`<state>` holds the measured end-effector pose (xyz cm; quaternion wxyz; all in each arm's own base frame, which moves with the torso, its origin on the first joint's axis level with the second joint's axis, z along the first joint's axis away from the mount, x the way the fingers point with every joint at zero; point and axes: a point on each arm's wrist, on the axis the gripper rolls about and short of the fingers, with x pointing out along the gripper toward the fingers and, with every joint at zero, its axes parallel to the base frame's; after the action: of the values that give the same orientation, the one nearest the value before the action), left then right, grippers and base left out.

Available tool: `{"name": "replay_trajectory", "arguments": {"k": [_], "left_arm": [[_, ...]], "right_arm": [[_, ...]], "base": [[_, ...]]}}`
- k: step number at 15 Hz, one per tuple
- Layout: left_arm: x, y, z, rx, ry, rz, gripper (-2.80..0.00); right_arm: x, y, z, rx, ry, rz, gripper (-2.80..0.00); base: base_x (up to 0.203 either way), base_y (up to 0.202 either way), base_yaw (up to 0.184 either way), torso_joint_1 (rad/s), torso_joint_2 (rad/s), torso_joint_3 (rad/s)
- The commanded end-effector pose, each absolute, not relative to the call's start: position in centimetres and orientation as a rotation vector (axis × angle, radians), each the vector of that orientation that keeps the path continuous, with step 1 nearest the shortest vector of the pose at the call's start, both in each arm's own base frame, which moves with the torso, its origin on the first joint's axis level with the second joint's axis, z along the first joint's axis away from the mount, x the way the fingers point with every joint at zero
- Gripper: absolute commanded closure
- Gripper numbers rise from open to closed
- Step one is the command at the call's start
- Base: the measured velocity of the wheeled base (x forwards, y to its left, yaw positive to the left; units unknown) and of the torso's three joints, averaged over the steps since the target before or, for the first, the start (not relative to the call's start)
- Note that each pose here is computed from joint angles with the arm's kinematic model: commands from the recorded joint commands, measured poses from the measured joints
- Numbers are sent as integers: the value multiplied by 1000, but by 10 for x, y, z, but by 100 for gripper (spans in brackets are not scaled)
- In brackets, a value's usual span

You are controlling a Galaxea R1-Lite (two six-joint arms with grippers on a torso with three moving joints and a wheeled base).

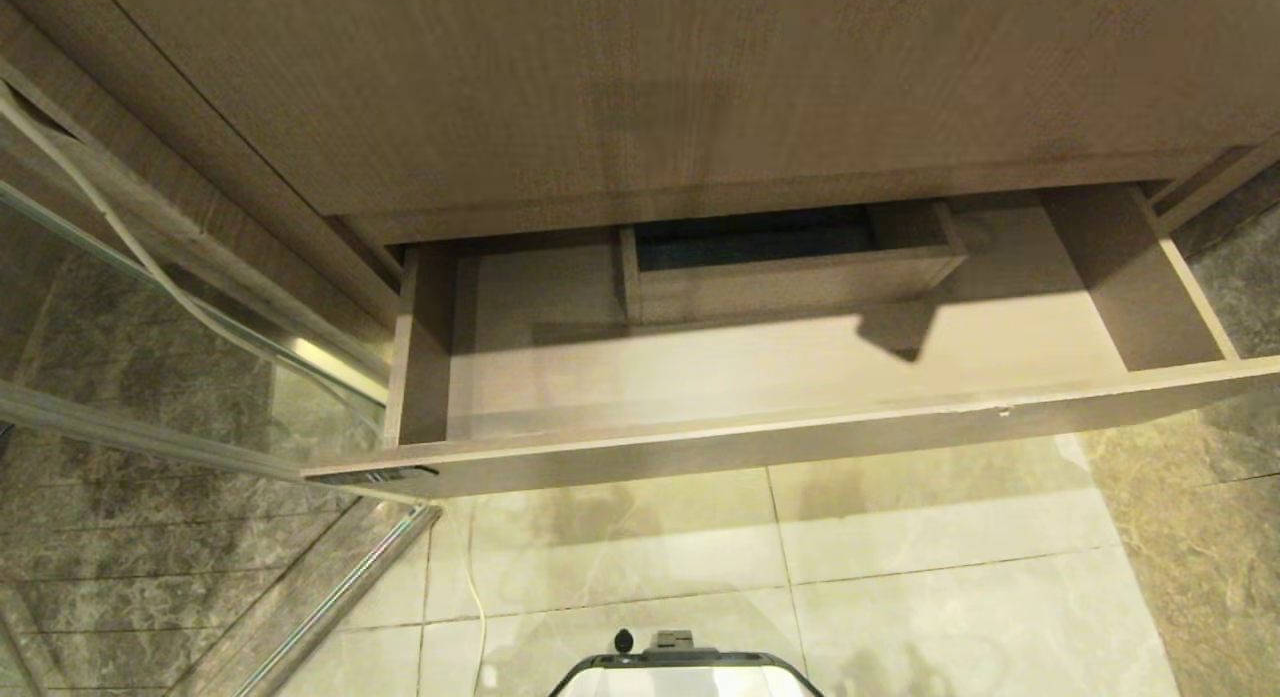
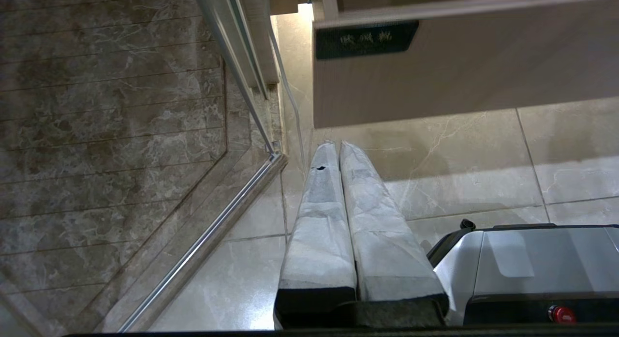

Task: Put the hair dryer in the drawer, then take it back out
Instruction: Pull open the drawer

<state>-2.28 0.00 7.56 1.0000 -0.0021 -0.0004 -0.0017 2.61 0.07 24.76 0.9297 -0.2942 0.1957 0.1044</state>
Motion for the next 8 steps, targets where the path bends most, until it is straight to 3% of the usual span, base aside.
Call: {"name": "replay_trajectory", "arguments": {"k": [1, 6, 8], "left_arm": [[-23, 0, 76, -5, -2, -3, 0], [-23, 0, 75, -5, 0, -3, 0], [-23, 0, 76, -5, -2, -3, 0]], "right_arm": [[17, 2, 243, -503, 401, 160, 0], [1, 5, 226, -348, 349, 75, 0], [-5, 5, 200, -328, 304, -4, 0]], "base": [[0, 0, 0, 0, 0, 0], [0, 0, 0, 0, 0, 0], [0, 0, 0, 0, 0, 0]]}}
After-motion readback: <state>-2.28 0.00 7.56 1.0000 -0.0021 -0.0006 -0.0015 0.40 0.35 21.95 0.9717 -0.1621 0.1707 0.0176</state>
